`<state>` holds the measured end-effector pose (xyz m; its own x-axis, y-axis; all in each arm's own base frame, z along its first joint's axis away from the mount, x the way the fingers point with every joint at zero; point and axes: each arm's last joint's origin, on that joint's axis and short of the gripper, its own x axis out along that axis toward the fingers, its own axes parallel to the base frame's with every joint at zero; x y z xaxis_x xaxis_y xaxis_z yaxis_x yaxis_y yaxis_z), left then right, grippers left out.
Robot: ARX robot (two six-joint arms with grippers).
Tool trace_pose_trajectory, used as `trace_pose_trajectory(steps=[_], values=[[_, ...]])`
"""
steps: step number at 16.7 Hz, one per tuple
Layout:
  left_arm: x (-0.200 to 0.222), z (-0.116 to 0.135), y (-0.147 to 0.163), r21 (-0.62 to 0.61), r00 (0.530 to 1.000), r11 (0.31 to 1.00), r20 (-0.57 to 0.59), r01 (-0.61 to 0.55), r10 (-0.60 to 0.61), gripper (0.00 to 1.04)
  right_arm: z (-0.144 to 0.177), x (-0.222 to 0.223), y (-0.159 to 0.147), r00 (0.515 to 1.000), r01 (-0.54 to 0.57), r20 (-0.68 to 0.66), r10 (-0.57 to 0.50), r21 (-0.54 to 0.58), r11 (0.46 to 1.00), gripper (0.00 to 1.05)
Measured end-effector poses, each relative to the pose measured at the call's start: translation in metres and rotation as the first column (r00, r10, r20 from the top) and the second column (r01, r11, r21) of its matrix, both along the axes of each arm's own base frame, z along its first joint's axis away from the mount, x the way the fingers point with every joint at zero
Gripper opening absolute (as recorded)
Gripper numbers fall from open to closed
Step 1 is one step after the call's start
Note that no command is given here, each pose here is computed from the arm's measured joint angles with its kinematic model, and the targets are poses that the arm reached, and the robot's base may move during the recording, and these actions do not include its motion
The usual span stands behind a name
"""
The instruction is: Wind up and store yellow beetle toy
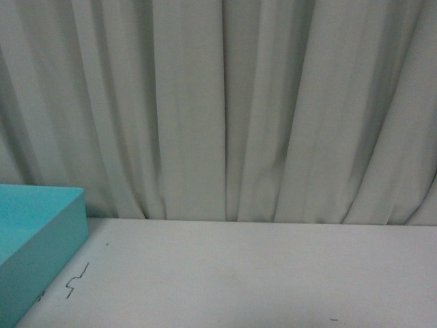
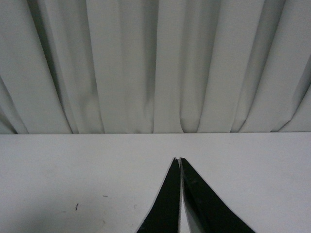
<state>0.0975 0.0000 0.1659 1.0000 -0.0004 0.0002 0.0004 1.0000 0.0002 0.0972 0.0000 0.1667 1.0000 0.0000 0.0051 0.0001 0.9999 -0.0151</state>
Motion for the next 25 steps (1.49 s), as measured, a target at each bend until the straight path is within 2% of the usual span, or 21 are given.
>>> trace_pose_trajectory(steps=[1, 6, 7, 8, 9, 12, 14, 15, 17, 19, 20, 21, 22, 23, 24, 25], values=[[0.0, 0.0, 0.0, 0.0, 1.0, 1.0, 0.0, -0.001, 0.001, 0.98, 0.0, 0.0, 0.0, 1.0, 0.0, 0.0, 0.0, 0.0, 1.0, 0.13], [0.0, 0.0, 0.0, 0.0, 1.0, 1.0, 0.0, -0.001, 0.001, 0.98, 0.0, 0.0, 0.0, 1.0, 0.001, 0.0, -0.001, 0.0, 1.0, 0.76], [-0.001, -0.001, 0.0, -0.037, 0.995, 0.998, -0.086, -0.047, 0.044, 0.98, 0.0, 0.0, 0.0, 1.0, 0.0, 0.0, 0.0, 0.0, 1.0, 0.83], [0.002, 0.002, -0.002, -0.085, 0.961, 0.985, -0.248, -0.148, 0.123, 0.98, 0.0, 0.0, 0.0, 1.0, 0.002, -0.001, -0.002, 0.0, 1.0, 0.94], [0.021, 0.021, 0.0, -0.162, 0.927, 0.942, -0.29, -0.294, 0.239, 0.98, 0.0, 0.0, 0.0, 1.0, 0.0, 0.001, 0.0, 0.0, 1.0, 1.0], [0.063, 0.048, 0.004, -0.224, 0.935, 0.918, -0.222, -0.326, 0.278, 0.98, 0.0, 0.0, 0.0, 1.0, 0.001, -0.001, -0.001, 0.0, 1.0, 0.98], [0.1, 0.039, 0.003, -0.15, 0.934, 0.949, -0.274, -0.278, 0.231, 0.98, 0.0, 0.0, 0.0, 1.0, 0.001, 0.0, -0.001, 0.0, 1.0, 0.98], [0.121, 0.03, 0.001, -0.084, 0.929, 0.969, -0.314, -0.232, 0.196, 0.98, 0.0, 0.0, 0.0, 1.0, 0.0, -0.001, 0.0, 0.0, 1.0, 0.98], [0.162, 0.024, -0.004, 0.083, 0.928, 0.995, -0.363, -0.064, 0.09, 0.98, 0.0, 0.0, 0.0, 1.0, 0.0, -0.001, 0.0, 0.0, 1.0, 0.98], [0.182, 0.028, -0.01, 0.197, 0.916, 0.972, -0.4, 0.128, -0.04, 0.98, 0.0, 0.0, 0.0, 1.0, 0.0, -0.001, 0.0, 0.0, 1.0, 0.98], [0.189, 0.03, -0.014, 0.261, 0.905, 0.942, -0.417, 0.211, -0.087, 0.98, 0.0, 0.0, 0.0, 1.0, 0.0, -0.001, 0.0, 0.0, 1.0, 0.98], [0.198, 0.032, -0.015, 0.366, 0.875, 0.875, -0.468, 0.319, -0.124, 0.98, 0.0, 0.0, 0.0, 1.0, 0.0, -0.001, 0.0, 0.0, 1.0, 0.98], [0.207, 0.032, -0.015, 0.477, 0.822, 0.76, -0.555, 0.442, -0.13, 0.98, 0.0, 0.0, 0.0, 1.0, 0.001, -0.001, -0.001, 0.0, 1.0, 0.98], [0.211, 0.031, -0.016, 0.526, 0.759, 0.647, -0.638, 0.552, -0.129, 0.98, 0.0, 0.0, 0.0, 1.0, 0.001, -0.001, -0.001, 0.0, 1.0, 0.98], [0.215, 0.03, -0.018, 0.555, 0.678, 0.5, -0.729, 0.665, -0.093, 0.98, 0.0, 0.0, 0.0, 1.0, 0.0, 0.0, 0.0, 0.0, 1.0, 0.98], [0.216, 0.028, -0.021, 0.564, 0.625, 0.388, -0.78, 0.729, -0.041, 0.98, 0.0, 0.0, 0.0, 1.0, 0.0, -0.001, 0.0, 0.0, 1.0, 0.98]])
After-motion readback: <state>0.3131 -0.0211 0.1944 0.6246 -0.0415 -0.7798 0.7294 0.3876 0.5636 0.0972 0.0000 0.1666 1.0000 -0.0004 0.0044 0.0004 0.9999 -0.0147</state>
